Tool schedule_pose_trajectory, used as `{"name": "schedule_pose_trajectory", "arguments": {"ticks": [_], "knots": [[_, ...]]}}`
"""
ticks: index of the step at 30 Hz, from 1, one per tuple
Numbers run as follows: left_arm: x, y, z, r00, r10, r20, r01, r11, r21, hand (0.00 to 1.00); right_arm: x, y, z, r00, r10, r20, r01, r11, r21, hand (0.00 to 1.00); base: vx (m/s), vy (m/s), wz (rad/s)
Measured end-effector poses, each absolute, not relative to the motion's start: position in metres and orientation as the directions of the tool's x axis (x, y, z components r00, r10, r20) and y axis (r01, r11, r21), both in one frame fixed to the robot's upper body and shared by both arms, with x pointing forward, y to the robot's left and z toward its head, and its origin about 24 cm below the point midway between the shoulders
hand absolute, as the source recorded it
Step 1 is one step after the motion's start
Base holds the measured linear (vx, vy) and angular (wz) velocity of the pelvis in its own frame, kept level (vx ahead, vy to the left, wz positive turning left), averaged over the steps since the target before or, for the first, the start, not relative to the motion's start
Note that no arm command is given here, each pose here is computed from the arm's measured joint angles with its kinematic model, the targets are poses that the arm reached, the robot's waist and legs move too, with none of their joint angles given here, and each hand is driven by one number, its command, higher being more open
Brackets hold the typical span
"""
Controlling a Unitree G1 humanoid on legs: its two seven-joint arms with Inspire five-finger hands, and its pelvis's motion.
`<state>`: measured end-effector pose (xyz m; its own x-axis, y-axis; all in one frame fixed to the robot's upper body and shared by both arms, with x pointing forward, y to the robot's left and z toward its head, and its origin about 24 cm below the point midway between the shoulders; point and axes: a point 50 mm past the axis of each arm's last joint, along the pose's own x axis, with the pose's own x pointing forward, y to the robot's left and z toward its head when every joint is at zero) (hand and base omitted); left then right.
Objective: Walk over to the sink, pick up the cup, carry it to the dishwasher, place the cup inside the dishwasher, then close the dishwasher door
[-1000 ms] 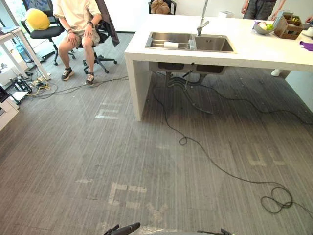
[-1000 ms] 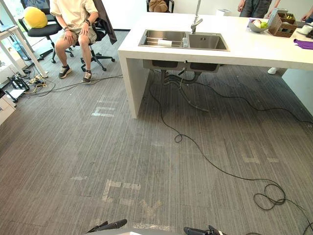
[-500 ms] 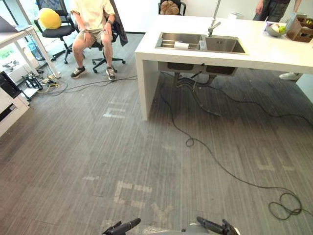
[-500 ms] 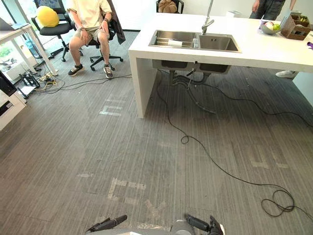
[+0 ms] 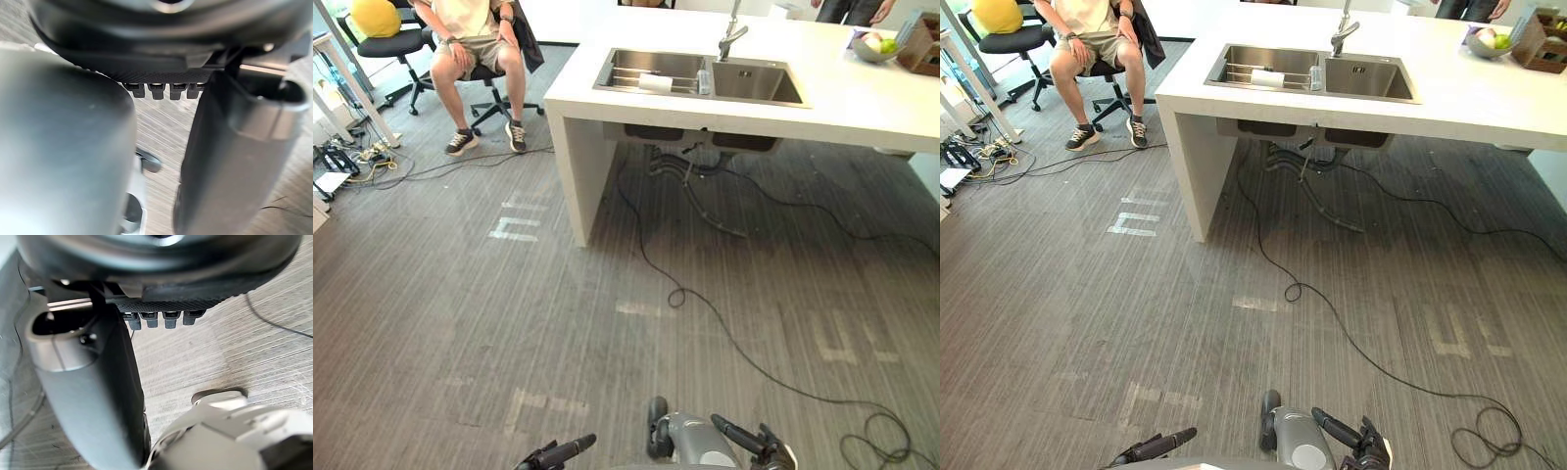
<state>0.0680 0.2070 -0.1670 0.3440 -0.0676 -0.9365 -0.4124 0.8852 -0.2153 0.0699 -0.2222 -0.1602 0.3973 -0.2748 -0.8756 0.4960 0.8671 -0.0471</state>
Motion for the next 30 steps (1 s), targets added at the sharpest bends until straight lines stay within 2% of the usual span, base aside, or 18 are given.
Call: {"name": "schedule_pose_trajectory", "arguments": {"ticks": [5,10,13,16,18,19,20,22,24,26,27,30], "knots": [[0.08,0.202,-0.164,0.401,-0.059,-0.914,-0.393,0.89,-0.23,1.0,0.065,-0.228,-0.16,0.36,-0.259,-0.896,0.44,0.894,-0.082,1.0,0.42,-0.146,-0.01],[0.102,0.199,-0.154,0.541,0.019,-0.841,-0.316,0.931,-0.182,1.0,0.068,-0.227,-0.161,0.352,-0.247,-0.903,0.406,0.909,-0.091,1.0,0.35,-0.054,-0.19],[0.126,0.189,-0.14,0.663,0.082,-0.744,-0.215,0.973,-0.085,1.0,0.085,-0.222,-0.159,0.392,-0.233,-0.89,0.371,0.925,-0.079,1.0,0.36,0.058,-0.45],[0.162,0.173,-0.11,0.829,0.087,-0.553,-0.105,0.995,-0.001,1.0,0.096,-0.222,-0.156,0.422,-0.231,-0.877,0.347,0.935,-0.079,1.0,0.32,0.144,-0.36],[0.186,0.162,-0.077,0.94,0.1,-0.327,-0.072,0.993,0.094,1.0,0.094,-0.218,-0.157,0.422,-0.224,-0.878,0.328,0.941,-0.083,1.0,0.42,0.284,-0.45],[0.192,0.162,-0.066,0.959,0.108,-0.264,-0.08,0.99,0.114,1.0,0.094,-0.217,-0.158,0.425,-0.223,-0.877,0.317,0.944,-0.086,1.0,0.46,0.287,-0.54],[0.207,0.161,-0.035,0.989,0.123,-0.079,-0.107,0.977,0.182,1.0,0.093,-0.216,-0.158,0.424,-0.223,-0.878,0.299,0.949,-0.097,1.0,0.52,0.271,-0.38],[0.225,0.159,-0.002,0.989,0.11,0.094,-0.128,0.967,0.218,1.0,0.09,-0.215,-0.159,0.413,-0.228,-0.882,0.319,0.943,-0.094,1.0,0.59,0.287,0.04],[0.245,0.153,0.04,0.949,0.047,0.311,-0.138,0.95,0.279,1.0,0.082,-0.217,-0.16,0.391,-0.252,-0.885,0.357,0.928,-0.107,1.0,0.46,0.224,0.44],[0.249,0.145,0.08,0.862,-0.045,0.504,-0.145,0.933,0.33,1.0,0.077,-0.217,-0.161,0.394,-0.267,-0.879,0.377,0.919,-0.111,1.0,0.56,0.251,0.3],[0.246,0.138,0.104,0.786,-0.116,0.607,-0.133,0.928,0.349,1.0,0.077,-0.221,-0.159,0.408,-0.293,-0.865,0.396,0.91,-0.122,1.0,0.45,0.186,0.14],[0.242,0.126,0.126,0.695,-0.203,0.689,-0.095,0.925,0.368,1.0,0.083,-0.226,-0.155,0.448,-0.33,-0.831,0.429,0.895,-0.125,1.0,0.39,0.098,0.04]]}}
